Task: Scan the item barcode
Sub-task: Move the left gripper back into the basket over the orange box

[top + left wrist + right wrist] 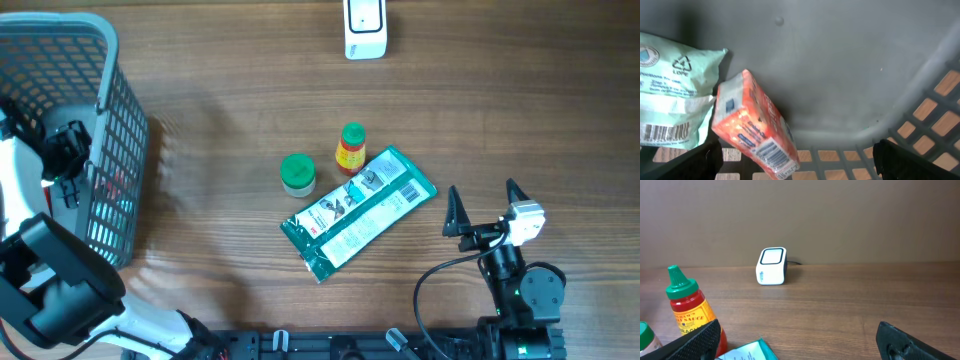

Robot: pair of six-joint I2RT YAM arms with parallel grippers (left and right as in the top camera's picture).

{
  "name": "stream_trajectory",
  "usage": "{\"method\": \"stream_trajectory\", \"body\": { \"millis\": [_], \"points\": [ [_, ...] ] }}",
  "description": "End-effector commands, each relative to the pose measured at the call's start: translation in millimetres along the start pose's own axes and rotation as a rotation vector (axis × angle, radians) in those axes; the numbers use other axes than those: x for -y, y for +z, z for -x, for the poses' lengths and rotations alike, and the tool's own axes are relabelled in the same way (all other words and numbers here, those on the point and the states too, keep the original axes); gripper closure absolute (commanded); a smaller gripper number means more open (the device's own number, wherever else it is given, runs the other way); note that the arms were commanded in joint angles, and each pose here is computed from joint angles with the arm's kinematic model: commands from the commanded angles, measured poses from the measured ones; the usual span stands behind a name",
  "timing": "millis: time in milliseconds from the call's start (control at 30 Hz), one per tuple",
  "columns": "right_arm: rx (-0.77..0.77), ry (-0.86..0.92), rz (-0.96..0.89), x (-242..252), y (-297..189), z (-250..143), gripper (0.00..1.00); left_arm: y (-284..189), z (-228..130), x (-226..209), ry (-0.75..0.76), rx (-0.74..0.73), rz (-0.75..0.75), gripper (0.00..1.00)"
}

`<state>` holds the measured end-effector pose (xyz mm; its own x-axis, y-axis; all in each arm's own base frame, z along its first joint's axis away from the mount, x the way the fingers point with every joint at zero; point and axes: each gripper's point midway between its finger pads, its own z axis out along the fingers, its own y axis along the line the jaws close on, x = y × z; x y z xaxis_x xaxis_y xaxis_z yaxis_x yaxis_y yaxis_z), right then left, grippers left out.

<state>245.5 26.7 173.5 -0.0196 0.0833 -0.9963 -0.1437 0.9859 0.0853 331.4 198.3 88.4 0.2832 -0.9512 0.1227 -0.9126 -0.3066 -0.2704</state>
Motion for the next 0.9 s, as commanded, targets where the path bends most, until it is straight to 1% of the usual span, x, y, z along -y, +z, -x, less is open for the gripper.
{"method": "stream_trajectory", "body": {
  "millis": [0, 267, 500, 733, 800, 867],
  "points": [
    [0.008, -0.007, -0.013, 1.9, -0.1, 1.5, 0.00, 1.1, 5.0, -0.6, 0.005, 0.050, 0.016, 0.00],
    [0.008, -0.007, -0.013, 1.9, -0.1, 1.5, 0.00, 1.8, 6.5, -1.3, 0.005, 0.058, 0.020, 0.00],
    [0.008, -0.007, -0.014, 2.0, -0.1, 1.5, 0.00, 13.3, 6.1, -10.2, -0.004, 0.047, 0.052, 0.00],
    [0.008, -0.007, -0.014, 2.0, -0.1, 1.5, 0.00, 20.8, -0.3, -10.3, 0.013, 0.039, 0.047, 0.01],
    [0.008, -0.007, -0.013, 1.9, -0.1, 1.5, 0.00, 21.4, -2.7, -8.6, 0.021, 0.038, 0.043, 0.07],
    [0.008, -0.007, -0.014, 2.0, -0.1, 1.5, 0.00, 22.0, -5.4, -6.7, 0.030, 0.037, 0.038, 0.18]
  ]
}}
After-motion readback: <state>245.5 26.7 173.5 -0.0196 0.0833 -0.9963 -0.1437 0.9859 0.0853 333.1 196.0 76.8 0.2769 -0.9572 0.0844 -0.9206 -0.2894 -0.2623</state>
